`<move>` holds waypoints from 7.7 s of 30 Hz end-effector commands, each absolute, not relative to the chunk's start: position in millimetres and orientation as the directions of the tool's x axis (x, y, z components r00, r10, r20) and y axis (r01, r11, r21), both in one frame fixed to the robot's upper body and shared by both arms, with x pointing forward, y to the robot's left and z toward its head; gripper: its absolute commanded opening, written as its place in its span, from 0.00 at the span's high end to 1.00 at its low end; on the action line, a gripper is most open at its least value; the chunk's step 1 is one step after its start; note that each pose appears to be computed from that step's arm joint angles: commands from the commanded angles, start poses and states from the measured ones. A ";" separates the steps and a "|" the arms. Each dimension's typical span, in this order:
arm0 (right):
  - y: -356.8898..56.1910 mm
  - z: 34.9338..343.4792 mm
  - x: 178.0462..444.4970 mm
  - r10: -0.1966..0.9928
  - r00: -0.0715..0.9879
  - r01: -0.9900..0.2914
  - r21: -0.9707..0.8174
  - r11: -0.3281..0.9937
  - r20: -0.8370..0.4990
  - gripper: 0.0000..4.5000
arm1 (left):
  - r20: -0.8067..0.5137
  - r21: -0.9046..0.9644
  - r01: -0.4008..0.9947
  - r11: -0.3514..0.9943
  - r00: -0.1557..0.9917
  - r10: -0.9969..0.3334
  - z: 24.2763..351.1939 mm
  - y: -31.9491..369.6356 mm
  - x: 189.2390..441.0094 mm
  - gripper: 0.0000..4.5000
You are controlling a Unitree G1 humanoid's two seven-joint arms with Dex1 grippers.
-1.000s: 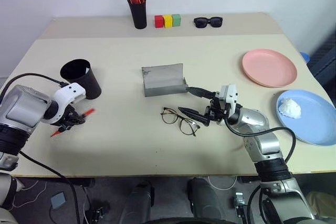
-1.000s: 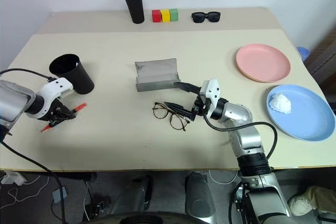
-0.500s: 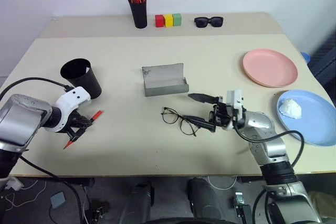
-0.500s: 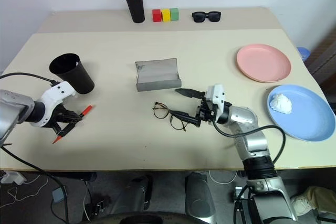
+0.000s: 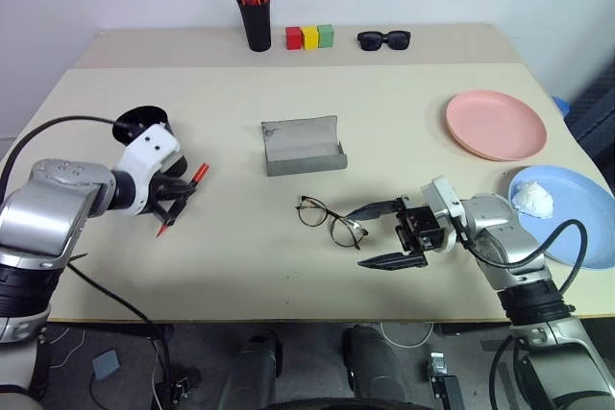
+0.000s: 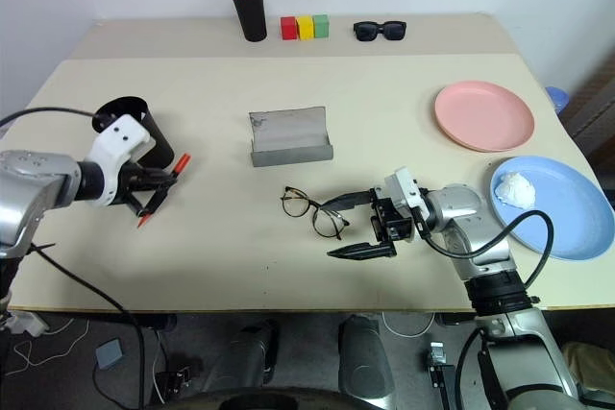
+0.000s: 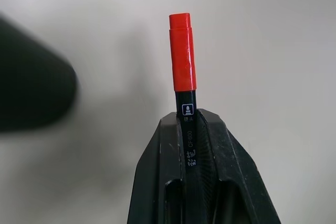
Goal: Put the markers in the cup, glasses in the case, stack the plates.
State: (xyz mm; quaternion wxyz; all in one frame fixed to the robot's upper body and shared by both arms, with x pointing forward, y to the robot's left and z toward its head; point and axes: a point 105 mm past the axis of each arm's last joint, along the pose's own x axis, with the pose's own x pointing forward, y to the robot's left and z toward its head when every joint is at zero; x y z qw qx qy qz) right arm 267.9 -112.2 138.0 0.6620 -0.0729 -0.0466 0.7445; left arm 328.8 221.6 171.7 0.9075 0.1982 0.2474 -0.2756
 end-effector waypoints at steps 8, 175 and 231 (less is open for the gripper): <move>-102.1 184.5 326.6 0.982 0.140 -0.946 -0.277 0.170 0.123 0.19 | 0.296 0.304 0.097 0.948 0.936 -0.191 326.2 210.6 372.0 0.99; -251.1 163.9 213.9 0.768 0.638 -0.756 -0.231 0.612 -0.057 0.19 | -0.713 0.337 0.942 -0.006 0.251 -0.655 134.0 104.0 373.8 0.99; -158.1 118.7 240.0 0.891 0.385 -0.912 0.048 0.407 -0.240 0.19 | -0.484 0.347 0.929 0.125 0.292 -0.825 184.1 128.0 280.8 0.39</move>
